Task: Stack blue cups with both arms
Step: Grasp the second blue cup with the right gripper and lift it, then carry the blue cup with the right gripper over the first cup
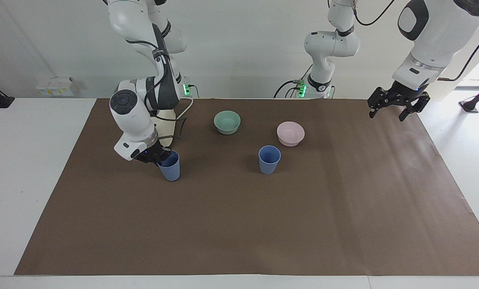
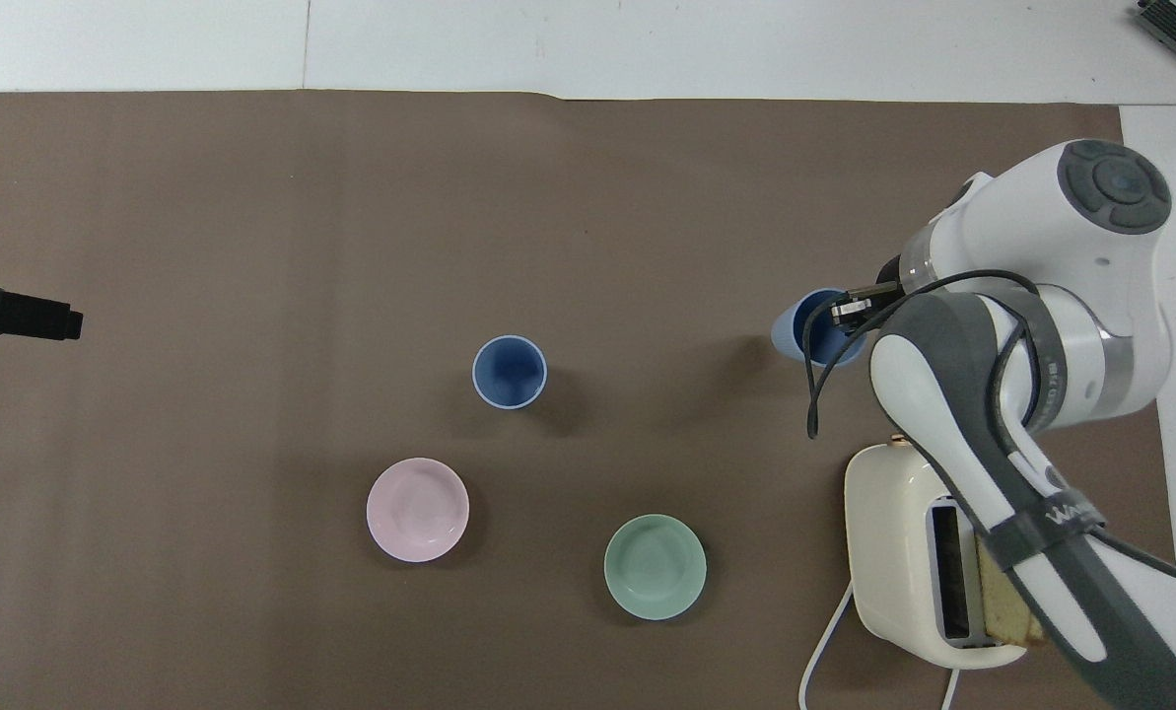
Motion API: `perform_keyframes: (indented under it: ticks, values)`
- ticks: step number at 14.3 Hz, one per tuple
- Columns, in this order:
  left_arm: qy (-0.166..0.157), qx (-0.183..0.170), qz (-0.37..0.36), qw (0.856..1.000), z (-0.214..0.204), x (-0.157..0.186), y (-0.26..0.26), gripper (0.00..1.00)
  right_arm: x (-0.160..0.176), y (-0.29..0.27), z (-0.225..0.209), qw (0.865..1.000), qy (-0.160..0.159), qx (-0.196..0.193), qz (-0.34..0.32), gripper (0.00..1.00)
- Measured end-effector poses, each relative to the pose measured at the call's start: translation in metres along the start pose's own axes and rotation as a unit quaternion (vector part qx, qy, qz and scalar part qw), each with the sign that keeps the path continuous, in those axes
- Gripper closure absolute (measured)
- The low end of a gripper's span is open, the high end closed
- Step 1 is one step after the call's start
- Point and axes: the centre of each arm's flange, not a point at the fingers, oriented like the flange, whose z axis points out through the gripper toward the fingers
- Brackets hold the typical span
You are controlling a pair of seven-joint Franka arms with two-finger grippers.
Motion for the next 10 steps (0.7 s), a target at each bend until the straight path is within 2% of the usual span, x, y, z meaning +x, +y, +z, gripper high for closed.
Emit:
perform_keyframes:
  ticks: [4, 10]
  values:
    - [-0.017, 0.0, -0.001, 1.0, 0.003, 0.008, -0.002, 0.0, 0.005, -0.057, -0.051, 0.999, 0.004, 0.014, 0.033, 0.94]
    - [-0.018, 0.0, 0.0, 1.0, 0.002, 0.009, -0.001, 0.0, 0.013, -0.179, -0.075, 0.997, 0.017, 0.033, 0.061, 0.94]
